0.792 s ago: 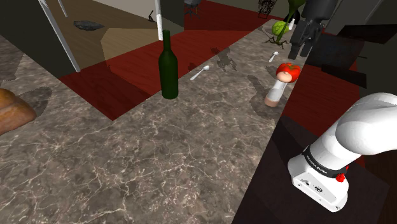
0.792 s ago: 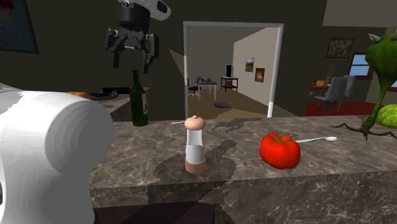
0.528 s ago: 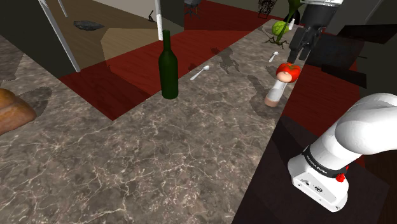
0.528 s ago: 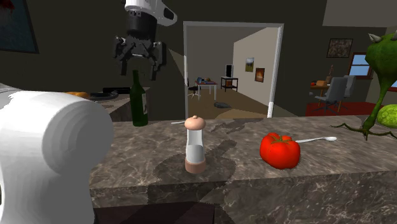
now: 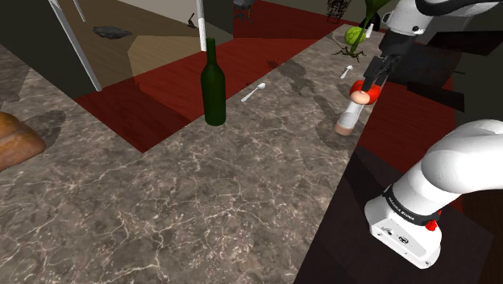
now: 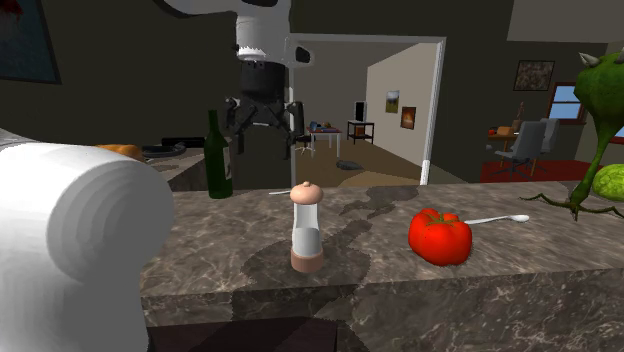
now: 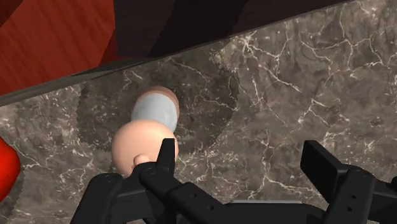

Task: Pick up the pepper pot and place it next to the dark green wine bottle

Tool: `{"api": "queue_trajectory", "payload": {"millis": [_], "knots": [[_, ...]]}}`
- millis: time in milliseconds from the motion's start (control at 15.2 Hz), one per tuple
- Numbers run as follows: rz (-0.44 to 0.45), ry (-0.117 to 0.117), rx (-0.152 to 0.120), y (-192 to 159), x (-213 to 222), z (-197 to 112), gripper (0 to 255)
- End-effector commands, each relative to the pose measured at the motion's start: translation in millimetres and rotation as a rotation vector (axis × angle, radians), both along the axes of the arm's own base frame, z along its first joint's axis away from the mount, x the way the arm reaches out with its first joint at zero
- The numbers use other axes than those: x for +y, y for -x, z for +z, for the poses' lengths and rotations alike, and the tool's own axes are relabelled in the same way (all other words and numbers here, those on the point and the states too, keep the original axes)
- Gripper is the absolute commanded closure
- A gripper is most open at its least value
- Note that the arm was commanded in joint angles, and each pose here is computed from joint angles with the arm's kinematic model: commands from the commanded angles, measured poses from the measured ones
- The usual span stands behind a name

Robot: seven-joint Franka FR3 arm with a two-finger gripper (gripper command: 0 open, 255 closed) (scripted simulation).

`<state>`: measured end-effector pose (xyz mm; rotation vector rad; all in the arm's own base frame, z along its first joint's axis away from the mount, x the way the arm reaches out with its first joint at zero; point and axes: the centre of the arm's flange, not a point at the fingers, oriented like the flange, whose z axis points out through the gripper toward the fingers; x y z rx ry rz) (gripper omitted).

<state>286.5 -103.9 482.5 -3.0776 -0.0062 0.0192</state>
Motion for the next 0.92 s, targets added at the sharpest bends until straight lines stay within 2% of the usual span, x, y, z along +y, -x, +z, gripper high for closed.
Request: {"api": "queue_trajectory", "payload": {"millis": [0,330,858], "knots": [[-0.001,0.02,-0.032,-2,-20,-13,0],[-0.007,0.065,-0.102,-9,-65,-48,0],[-0.007,0.065,-0.102,-12,-66,-88,0]]}}
